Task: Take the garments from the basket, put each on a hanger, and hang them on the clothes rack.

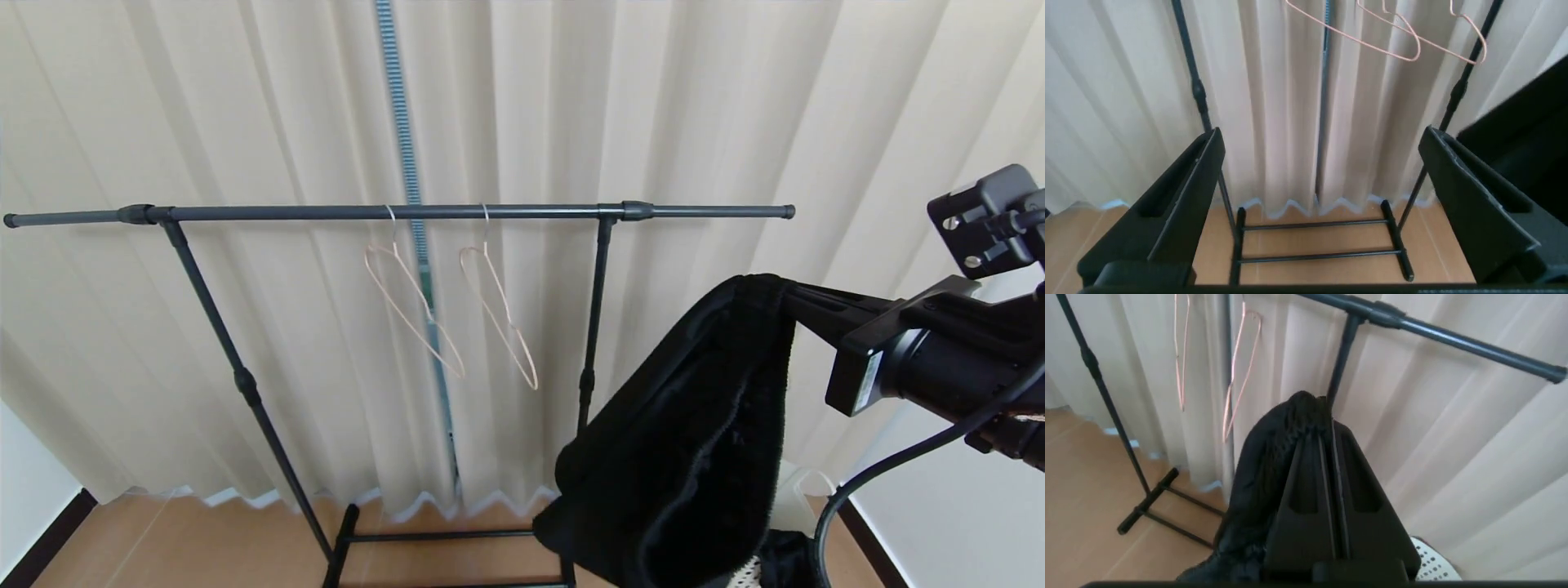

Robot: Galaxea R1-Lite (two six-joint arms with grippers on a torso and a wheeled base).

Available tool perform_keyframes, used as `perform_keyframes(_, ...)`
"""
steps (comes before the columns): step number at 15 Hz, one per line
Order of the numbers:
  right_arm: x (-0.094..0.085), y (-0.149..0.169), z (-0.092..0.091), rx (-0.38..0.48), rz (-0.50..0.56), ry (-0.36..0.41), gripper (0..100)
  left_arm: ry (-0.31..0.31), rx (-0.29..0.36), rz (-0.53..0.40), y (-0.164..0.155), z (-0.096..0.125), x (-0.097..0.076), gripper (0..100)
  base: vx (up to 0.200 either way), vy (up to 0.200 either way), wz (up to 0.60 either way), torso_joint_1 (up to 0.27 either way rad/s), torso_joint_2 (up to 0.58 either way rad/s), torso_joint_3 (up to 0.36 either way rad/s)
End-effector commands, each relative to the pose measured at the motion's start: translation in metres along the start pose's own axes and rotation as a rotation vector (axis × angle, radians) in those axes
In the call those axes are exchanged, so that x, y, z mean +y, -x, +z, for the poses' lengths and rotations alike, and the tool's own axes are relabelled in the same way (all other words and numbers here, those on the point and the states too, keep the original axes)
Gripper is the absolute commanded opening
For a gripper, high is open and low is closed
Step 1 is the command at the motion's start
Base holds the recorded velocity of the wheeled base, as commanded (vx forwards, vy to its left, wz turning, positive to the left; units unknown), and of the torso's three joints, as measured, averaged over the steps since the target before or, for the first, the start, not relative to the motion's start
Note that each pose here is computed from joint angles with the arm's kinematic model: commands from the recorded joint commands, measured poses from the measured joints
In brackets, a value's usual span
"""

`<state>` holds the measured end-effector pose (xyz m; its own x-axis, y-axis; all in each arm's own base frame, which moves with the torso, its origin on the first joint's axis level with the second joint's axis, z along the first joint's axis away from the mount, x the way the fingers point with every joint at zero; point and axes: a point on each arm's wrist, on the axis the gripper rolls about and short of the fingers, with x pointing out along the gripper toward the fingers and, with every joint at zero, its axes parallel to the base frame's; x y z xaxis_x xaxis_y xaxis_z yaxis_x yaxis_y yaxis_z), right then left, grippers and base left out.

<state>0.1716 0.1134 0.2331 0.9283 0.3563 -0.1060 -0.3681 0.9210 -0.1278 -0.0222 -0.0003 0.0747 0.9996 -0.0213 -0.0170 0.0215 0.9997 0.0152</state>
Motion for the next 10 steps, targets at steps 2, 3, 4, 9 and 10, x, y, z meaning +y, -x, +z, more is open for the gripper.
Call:
perform_keyframes(2,0.0004,-0.0008,-0.0007,0.001,0.000,0.001,0,0.000,0.001,0.000,-0.0001,0.0000,0.0000,100,0.000,0.200,0.00,0.017,0.00,0.000)
perform_keyframes(3,0.0002,-0.0004,-0.0004,0.000,0.000,0.000,0,0.000,0.000,0.000,0.0000,0.0004,0.0000,100,0.000,0.200,0.00,0.002,0.00,-0.002)
perform_keyframes(4,0.0001,0.0000,-0.0001,-0.002,0.000,0.000,0,0.000,0.001,0.000,-0.0001,0.0000,0.0000,100,0.000,0.200,0.00,-0.002,0.00,0.002)
perform_keyframes(9,0.0006,0.0001,-0.0019,0.002,0.016,0.006,0,-0.001,0.000,0.000,0.0000,0.0004,0.0000,100,-0.080,0.120,0.00,0.003,0.00,0.002)
perform_keyframes(10,0.0006,0.0001,-0.0019,0.002,0.016,0.010,0,-0.001,0.000,-0.002,0.0000,0.0004,0.0001,100,-0.200,0.000,0.00,0.002,0.00,0.002)
